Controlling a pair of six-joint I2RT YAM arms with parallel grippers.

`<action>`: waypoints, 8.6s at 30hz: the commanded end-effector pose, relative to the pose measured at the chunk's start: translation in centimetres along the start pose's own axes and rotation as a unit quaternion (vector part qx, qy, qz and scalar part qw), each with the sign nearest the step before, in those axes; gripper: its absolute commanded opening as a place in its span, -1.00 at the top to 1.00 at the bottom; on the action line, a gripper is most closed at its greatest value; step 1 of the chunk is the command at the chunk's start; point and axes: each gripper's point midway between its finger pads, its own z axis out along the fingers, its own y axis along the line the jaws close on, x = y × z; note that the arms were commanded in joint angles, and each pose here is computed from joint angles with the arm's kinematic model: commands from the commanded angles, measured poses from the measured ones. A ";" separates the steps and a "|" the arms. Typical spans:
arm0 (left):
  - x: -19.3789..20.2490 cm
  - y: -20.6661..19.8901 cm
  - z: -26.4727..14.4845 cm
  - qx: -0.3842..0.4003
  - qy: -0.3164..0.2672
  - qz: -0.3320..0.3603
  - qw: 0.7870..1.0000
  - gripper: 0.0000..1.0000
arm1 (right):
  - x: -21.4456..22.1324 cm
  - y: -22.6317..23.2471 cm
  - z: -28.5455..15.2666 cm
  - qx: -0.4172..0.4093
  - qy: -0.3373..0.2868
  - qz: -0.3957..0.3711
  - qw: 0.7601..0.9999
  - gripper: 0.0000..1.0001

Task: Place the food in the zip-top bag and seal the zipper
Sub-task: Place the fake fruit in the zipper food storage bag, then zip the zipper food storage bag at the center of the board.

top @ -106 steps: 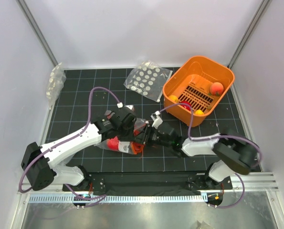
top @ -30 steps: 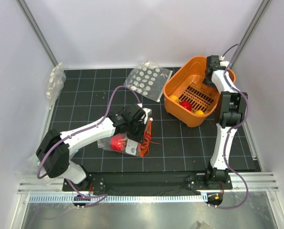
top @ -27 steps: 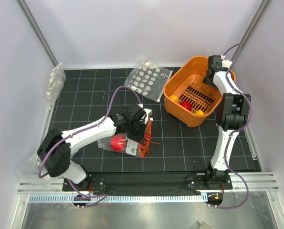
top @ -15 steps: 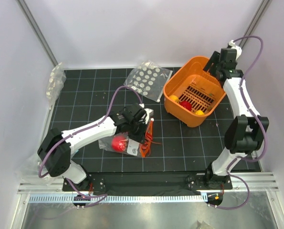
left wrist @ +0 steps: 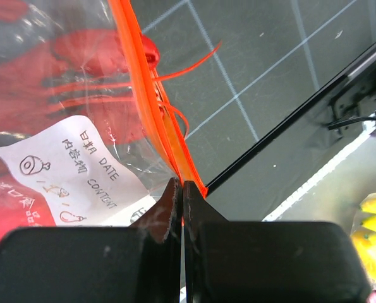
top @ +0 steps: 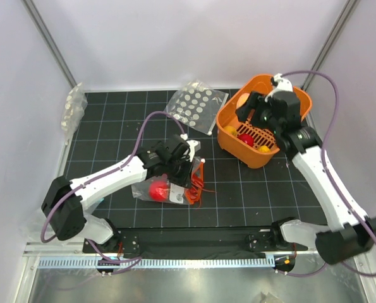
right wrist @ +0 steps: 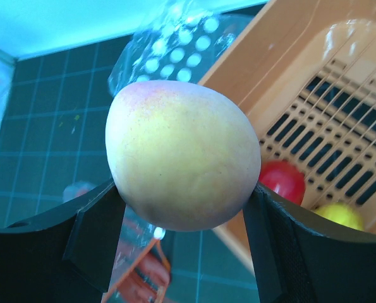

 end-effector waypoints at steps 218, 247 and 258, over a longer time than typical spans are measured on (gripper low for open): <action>-15.2 -10.2 -13.2 0.421 -0.208 -0.510 0.721 0.99 | 15.8 8.6 -12.0 -0.180 0.170 -0.156 0.956 -0.56; -15.3 -9.1 -13.6 0.409 -0.218 -0.510 0.725 0.99 | 19.0 3.5 -9.8 -0.026 0.233 -0.051 0.971 0.26; -12.6 -10.6 -11.8 0.322 -0.149 -0.400 0.845 1.00 | 16.4 2.9 -10.3 0.004 0.206 -0.062 0.977 0.98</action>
